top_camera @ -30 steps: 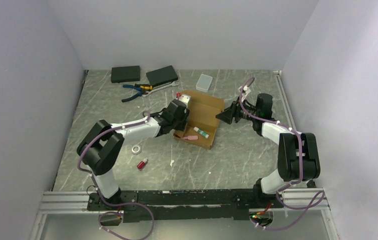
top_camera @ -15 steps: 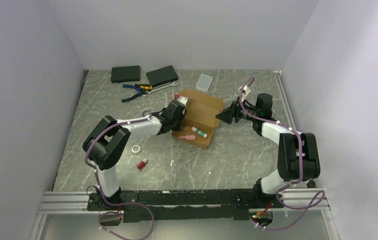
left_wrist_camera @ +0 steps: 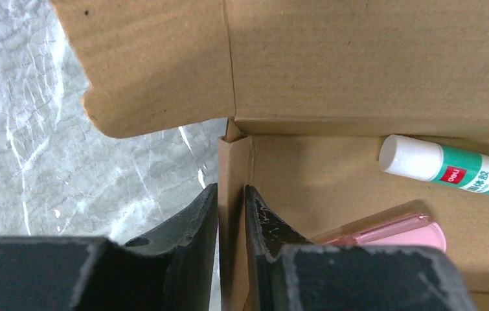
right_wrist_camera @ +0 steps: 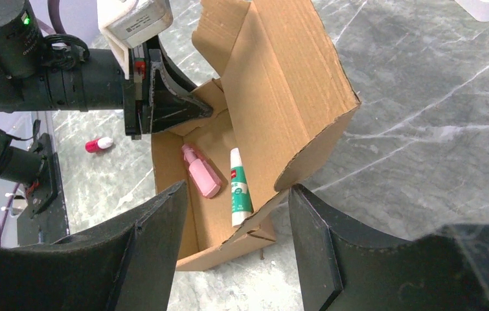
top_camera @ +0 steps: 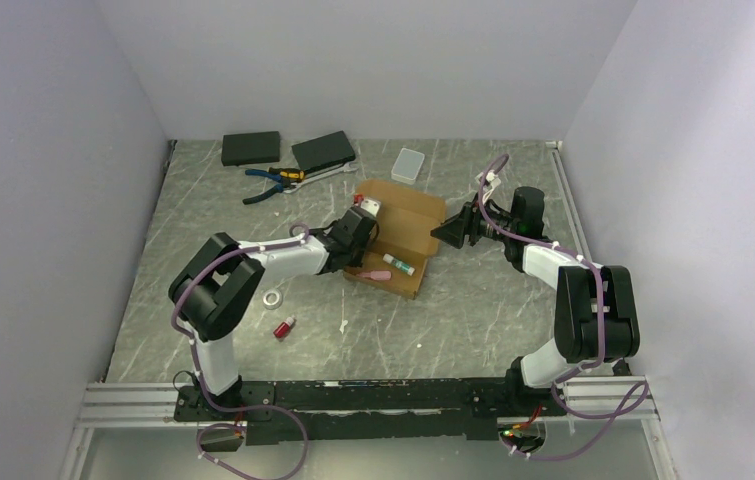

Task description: Fold the paper box

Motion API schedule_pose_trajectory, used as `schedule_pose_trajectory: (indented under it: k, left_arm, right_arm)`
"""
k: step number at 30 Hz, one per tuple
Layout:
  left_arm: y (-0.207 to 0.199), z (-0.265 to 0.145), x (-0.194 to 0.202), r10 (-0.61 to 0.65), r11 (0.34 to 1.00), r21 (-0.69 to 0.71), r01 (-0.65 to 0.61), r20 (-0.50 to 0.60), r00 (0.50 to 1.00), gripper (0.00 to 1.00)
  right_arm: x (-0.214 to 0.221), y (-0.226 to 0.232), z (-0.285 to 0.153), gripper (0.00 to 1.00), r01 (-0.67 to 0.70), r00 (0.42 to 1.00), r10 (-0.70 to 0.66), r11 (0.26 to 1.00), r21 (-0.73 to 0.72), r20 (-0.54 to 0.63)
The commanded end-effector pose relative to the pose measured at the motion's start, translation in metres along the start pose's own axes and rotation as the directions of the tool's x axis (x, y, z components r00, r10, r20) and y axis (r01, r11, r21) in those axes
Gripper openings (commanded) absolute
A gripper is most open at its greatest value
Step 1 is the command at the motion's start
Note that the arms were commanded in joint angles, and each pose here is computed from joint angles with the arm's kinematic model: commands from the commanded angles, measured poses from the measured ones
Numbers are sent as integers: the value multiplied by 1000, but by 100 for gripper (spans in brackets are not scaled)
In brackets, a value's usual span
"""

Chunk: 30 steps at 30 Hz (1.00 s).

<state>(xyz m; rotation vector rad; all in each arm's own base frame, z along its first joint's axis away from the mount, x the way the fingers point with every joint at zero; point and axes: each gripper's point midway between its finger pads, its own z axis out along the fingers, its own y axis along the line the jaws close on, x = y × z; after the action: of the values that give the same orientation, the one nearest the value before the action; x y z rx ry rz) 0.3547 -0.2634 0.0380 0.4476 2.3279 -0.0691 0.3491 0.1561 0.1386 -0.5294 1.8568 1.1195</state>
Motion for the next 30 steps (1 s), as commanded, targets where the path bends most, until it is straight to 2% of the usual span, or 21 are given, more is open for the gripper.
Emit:
schedule_pose_trajectory:
  k: [1, 12, 20, 23, 26, 30]
  left_arm:
    - [-1, -12, -20, -13, 1000, 0, 13, 43, 999, 28]
    - [-6, -36, -43, -61, 997, 54, 56, 90, 994, 46]
    - [1, -78, -51, -143, 984, 127, 123, 161, 977, 69]
    - [8, -98, -38, -200, 969, 174, 173, 154, 968, 75]
    - [25, -113, -2, -285, 953, 132, 272, 89, 954, 81]
    - [47, -138, 43, -382, 923, 45, 382, 0, 924, 79]
  right_arm:
    - [-24, 6, 1, 62, 89, 995, -88, 995, -32, 47]
    - [-24, 7, 1, 62, 89, 995, -88, 995, -34, 48]
    - [-24, 7, 1, 63, 92, 995, -90, 995, -37, 47]
    - [-24, 7, 1, 63, 90, 995, -88, 995, -39, 45]
    - [-24, 8, 1, 63, 95, 995, -94, 995, -42, 44]
    - [-24, 9, 1, 63, 99, 994, -97, 994, -47, 40]
